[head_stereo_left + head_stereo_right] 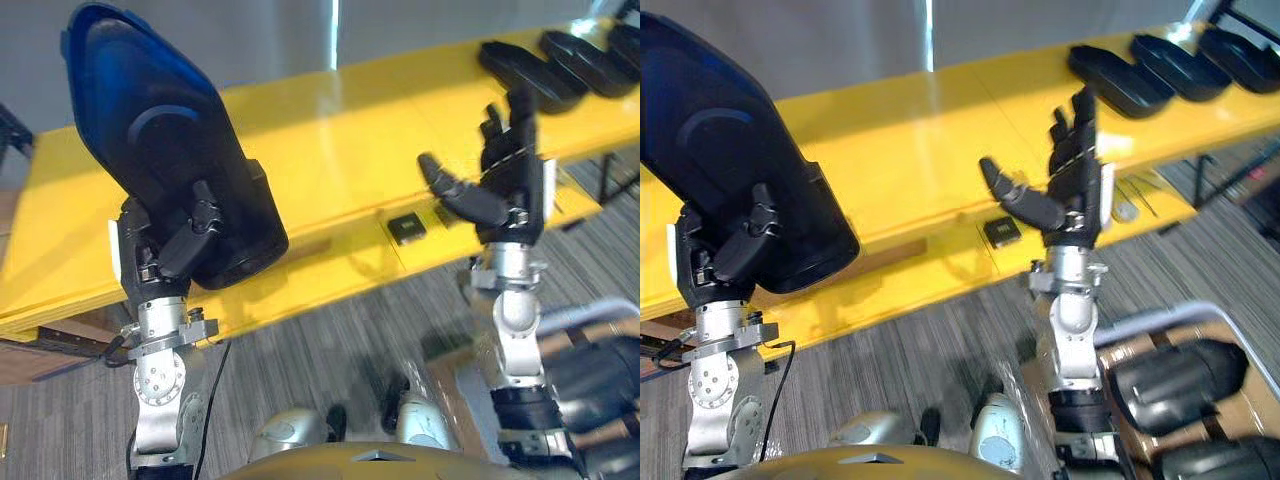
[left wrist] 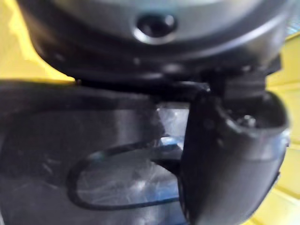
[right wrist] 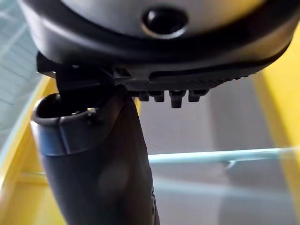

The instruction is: Walk over and take three plastic housings, then place them on the shelf

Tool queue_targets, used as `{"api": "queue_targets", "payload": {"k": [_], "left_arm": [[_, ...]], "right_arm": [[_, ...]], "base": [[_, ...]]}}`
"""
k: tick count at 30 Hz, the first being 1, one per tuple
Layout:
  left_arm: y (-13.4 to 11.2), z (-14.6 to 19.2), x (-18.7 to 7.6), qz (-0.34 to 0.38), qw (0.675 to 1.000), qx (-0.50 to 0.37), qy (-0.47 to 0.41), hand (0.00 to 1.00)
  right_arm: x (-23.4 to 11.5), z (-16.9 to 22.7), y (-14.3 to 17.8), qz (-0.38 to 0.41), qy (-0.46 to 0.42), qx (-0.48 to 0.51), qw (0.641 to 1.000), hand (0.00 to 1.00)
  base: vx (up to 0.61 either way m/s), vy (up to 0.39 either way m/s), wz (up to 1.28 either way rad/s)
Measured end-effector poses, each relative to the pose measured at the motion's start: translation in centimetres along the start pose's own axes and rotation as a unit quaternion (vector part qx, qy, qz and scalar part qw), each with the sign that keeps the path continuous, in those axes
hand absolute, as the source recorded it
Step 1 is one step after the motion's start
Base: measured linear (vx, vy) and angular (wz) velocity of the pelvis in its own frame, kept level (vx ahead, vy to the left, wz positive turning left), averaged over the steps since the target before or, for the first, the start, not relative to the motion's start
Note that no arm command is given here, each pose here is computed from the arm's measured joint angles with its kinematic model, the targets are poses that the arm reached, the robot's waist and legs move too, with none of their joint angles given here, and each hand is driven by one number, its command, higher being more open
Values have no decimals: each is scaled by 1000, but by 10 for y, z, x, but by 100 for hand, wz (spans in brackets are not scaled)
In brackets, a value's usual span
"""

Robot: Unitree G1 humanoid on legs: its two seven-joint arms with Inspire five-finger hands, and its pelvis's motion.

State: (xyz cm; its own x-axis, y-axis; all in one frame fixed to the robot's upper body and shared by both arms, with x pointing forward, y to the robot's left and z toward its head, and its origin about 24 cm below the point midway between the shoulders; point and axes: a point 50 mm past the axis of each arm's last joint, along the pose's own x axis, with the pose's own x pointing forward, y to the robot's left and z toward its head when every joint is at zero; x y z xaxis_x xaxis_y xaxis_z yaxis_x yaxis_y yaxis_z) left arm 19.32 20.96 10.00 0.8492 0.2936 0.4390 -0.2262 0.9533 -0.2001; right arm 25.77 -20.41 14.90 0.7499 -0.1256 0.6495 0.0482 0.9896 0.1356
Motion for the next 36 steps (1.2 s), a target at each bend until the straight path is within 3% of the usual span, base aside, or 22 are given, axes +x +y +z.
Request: {"api": "queue_targets", "payload": {"k": [7,13,17,29,36], "left_arm": [[0,0,4,-46,999,-5,-3,0],[13,-5,2,-6,1000,8,12,0],[-7,-4,16,-45,999,-11,-4,0],[-22,14,20,-132,991,-12,-15,0],[-67,2,41,-215,976,-30,30,0]], "right_arm": [[20,19,-7,-7,-51,-12,999,100],[12,22,-15,30,-32,-11,999,100],[1,26,-41,-33,-29,-26,999,100],[-42,28,-46,-76,25,-30,996,100],[-52,23,-51,-84,65,-39,994,100]], "base": [[370,-89,70],[152,2,11],[61,126,11],[54,58,-9],[-44,-32,-21]]}}
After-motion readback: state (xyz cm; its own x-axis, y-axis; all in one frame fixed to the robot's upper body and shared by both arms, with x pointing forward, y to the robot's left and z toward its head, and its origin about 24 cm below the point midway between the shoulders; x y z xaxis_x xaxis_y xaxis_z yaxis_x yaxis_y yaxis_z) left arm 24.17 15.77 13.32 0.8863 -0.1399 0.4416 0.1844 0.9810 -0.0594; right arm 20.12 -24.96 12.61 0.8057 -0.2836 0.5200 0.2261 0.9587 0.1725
